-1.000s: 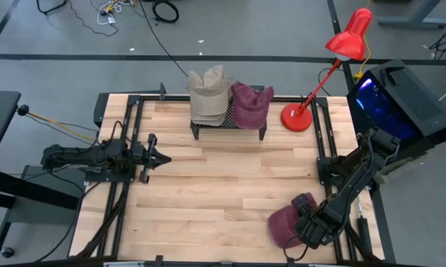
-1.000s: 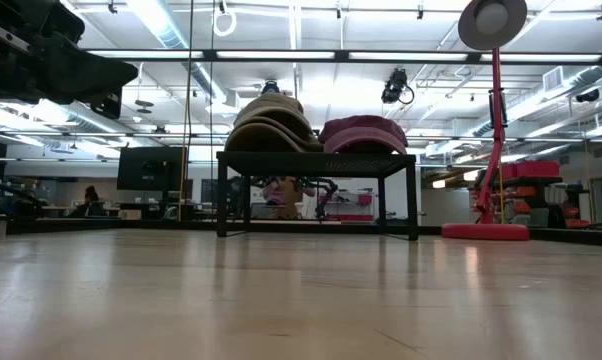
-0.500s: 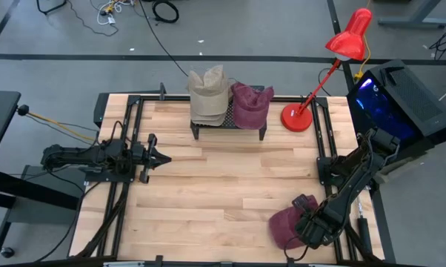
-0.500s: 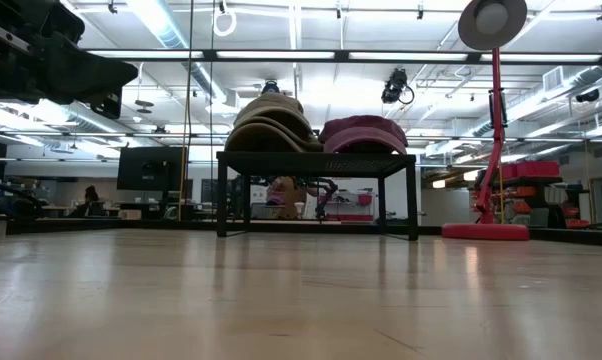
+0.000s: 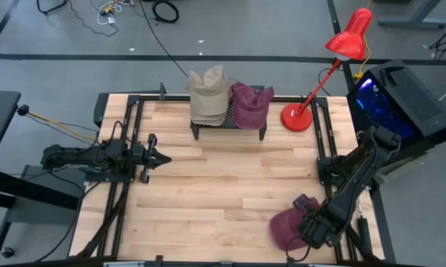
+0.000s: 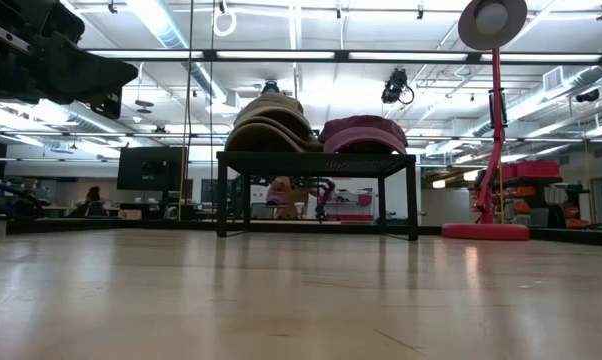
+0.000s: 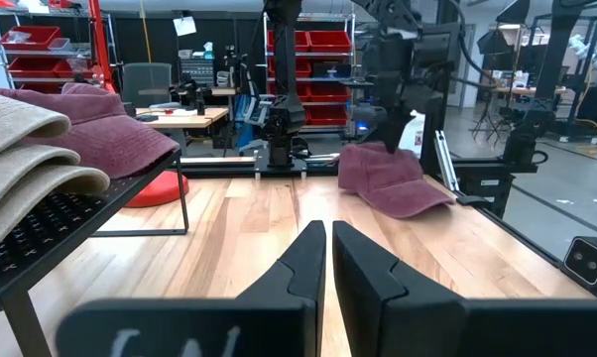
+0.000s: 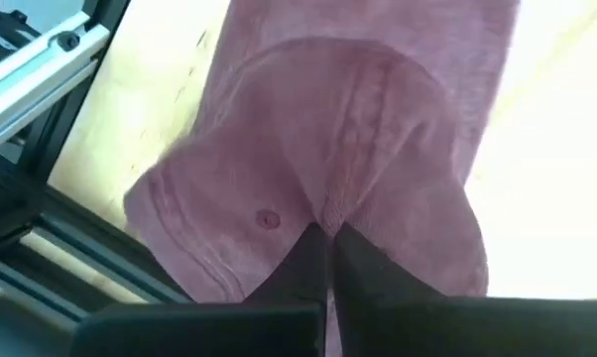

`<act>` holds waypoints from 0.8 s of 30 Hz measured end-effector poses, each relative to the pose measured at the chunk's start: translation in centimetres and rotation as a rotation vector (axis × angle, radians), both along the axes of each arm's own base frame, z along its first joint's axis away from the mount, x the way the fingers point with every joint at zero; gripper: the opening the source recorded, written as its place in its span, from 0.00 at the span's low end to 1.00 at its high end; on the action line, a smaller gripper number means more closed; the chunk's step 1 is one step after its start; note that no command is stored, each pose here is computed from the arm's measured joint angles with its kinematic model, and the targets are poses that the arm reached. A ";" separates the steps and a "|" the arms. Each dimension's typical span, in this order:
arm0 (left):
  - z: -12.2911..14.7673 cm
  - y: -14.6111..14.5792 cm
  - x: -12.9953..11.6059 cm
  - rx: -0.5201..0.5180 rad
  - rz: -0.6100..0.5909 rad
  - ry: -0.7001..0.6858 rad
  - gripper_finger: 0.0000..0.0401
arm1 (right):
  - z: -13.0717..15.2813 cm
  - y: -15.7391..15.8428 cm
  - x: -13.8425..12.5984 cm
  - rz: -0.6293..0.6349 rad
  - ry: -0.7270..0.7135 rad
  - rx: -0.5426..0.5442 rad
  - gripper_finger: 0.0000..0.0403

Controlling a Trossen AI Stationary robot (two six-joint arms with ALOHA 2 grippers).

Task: Pick & Place hat
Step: Stack the red cap on top of the other red cap on the shelf

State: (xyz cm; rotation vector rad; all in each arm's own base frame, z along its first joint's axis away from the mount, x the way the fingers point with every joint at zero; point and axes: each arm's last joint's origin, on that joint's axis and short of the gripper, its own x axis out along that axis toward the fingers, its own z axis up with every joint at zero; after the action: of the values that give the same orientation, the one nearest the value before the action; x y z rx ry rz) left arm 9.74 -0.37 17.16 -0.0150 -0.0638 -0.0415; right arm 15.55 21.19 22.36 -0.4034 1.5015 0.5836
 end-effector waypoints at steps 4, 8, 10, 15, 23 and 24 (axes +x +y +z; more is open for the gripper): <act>0.0 0.0 0.0 0.000 0.000 0.000 0.07 | 1.4 -0.2 0.2 0.017 -0.009 -0.036 0.00; 0.0 0.0 0.0 0.000 0.000 0.000 0.07 | 2.7 -0.5 0.5 0.039 -0.018 -0.067 0.00; 0.0 0.0 0.0 0.000 0.000 0.000 0.07 | 3.4 -0.7 0.7 0.049 -0.025 -0.082 0.00; 0.0 0.0 0.0 0.000 0.001 0.000 0.07 | 5.7 -1.7 1.3 0.077 -0.073 -0.173 0.00; 0.0 0.0 0.0 0.000 0.000 0.000 0.07 | 9.1 -3.5 2.5 0.128 -0.187 -0.328 0.00; 0.0 0.0 0.0 0.000 0.000 0.000 0.07 | 9.6 -3.8 2.7 0.129 -0.210 -0.347 0.00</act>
State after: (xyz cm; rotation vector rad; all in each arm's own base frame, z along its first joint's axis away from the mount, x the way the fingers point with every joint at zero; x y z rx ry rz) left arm 9.74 -0.37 17.16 -0.0150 -0.0639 -0.0415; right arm 18.26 17.44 31.93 -0.8103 1.3806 0.3667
